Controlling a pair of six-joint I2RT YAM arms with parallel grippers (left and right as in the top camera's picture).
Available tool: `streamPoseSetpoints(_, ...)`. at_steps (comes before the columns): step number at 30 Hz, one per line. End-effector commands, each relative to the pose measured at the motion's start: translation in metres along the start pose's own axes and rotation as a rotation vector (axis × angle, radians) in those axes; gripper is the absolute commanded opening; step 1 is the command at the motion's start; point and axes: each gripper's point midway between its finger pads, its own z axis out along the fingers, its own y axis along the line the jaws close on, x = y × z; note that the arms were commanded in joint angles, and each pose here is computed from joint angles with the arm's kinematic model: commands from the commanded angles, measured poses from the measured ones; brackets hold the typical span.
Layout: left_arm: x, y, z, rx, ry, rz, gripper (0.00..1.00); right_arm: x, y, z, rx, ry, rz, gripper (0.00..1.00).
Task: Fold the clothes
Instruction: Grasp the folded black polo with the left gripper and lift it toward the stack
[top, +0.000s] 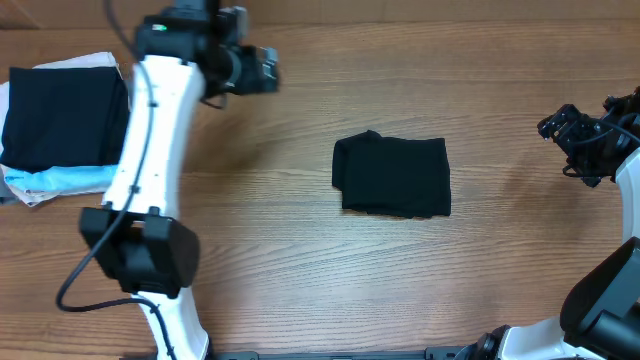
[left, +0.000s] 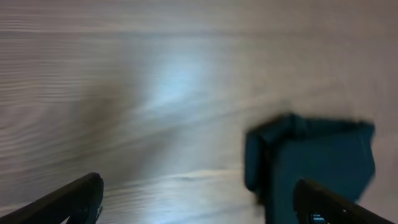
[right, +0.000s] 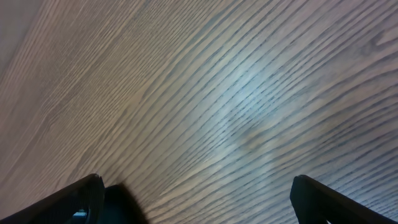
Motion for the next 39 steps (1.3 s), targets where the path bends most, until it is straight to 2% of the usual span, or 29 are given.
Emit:
streamPoseSetpoints(1, 0.034, -0.045, 0.028, 0.040, 0.098, 0.140, 1.00, -0.006, 0.003, -0.005, -0.004, -0.023, -0.010, 1.00)
streamPoseSetpoints(10, 0.113, -0.113, 0.099, 0.077, 0.234, 0.256, 1.00, -0.006, 0.003, -0.005, -0.004, -0.023, -0.010, 1.00)
streamPoseSetpoints(18, 0.152, -0.126, 0.149, -0.048, 0.278, 0.244, 1.00, -0.006, 0.003, -0.005, -0.004, -0.023, -0.010, 1.00)
streamPoseSetpoints(23, 0.156, -0.105, 0.169, -0.166, 0.284, 0.173, 1.00, -0.006, 0.003, -0.005, -0.004, -0.023, -0.009, 1.00)
streamPoseSetpoints(32, 0.151, -0.092, 0.175, -0.191, 0.277, 0.096, 1.00, -0.006, 0.003, -0.005, -0.004, -0.023, -0.010, 1.00)
streamPoseSetpoints(39, 0.168, -0.080, 0.203, -0.231, 0.331, 0.058, 1.00, -0.006, 0.003, -0.005, -0.004, -0.023, -0.010, 1.00)
